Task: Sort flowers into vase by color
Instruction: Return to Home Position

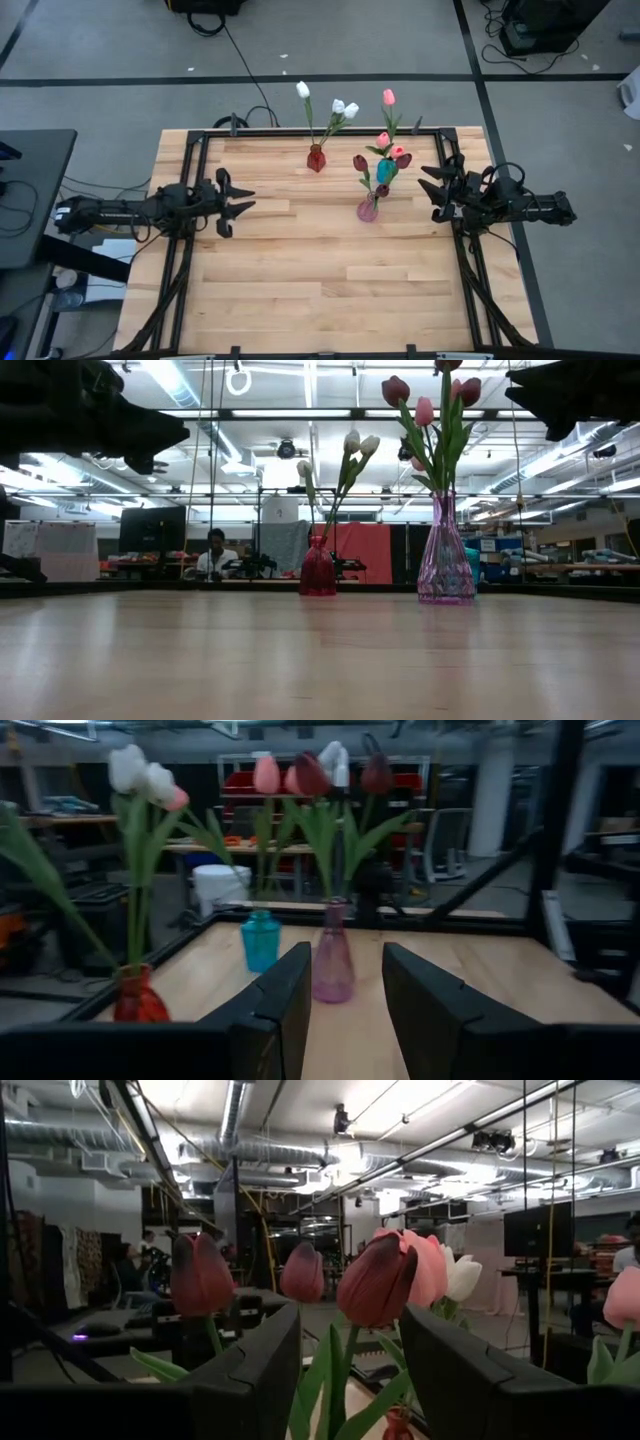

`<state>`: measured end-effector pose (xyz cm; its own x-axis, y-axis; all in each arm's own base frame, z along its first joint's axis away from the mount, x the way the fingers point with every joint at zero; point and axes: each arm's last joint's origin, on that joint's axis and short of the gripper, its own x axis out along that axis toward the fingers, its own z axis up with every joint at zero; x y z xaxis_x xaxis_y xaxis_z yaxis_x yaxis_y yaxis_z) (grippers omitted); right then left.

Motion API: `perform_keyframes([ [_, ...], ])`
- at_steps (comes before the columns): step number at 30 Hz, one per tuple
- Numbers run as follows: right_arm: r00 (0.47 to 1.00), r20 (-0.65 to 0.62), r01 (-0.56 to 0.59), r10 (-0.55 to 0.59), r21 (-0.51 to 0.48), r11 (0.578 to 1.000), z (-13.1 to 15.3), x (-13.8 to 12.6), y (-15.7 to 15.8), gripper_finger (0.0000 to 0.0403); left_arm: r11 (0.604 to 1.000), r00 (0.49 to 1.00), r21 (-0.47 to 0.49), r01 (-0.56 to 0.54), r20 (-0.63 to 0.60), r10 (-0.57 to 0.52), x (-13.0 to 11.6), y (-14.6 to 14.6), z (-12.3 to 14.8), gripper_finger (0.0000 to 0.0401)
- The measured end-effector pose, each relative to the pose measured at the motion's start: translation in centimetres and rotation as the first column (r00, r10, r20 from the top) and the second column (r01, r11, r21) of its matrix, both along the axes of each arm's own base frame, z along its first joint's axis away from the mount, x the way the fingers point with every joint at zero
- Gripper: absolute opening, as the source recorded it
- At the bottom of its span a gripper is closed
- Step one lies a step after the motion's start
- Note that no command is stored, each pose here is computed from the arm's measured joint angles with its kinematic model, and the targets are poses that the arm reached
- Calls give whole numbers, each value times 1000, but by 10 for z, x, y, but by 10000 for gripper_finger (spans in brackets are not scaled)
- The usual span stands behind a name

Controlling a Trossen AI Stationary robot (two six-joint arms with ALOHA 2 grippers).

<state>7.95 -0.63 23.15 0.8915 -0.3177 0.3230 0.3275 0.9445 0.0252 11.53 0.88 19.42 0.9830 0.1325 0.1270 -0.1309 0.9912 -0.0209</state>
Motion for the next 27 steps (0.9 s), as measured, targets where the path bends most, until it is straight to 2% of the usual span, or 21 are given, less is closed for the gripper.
perform_keyframes([
  [9, 1000, 0, 0, 0, 0, 1000, 0, 0, 0, 185, 992, 992, -7, 127, 9, -127, -3, -4, -7, 131],
  [14, 1000, 0, 0, 0, 0, 1000, 0, 0, 0, 185, 989, 990, -36, 140, -13, -141, -2, -4, -11, 131],
  [19, 1000, 0, 0, 0, 0, 1000, 0, 0, 0, 185, 978, 979, -56, 202, -30, -203, -2, -6, -12, 131],
  [27, 1000, 0, 0, 0, 0, 1000, 0, 0, 0, 185, 983, 984, -56, 175, -25, -176, -2, -5, -12, 131],
])
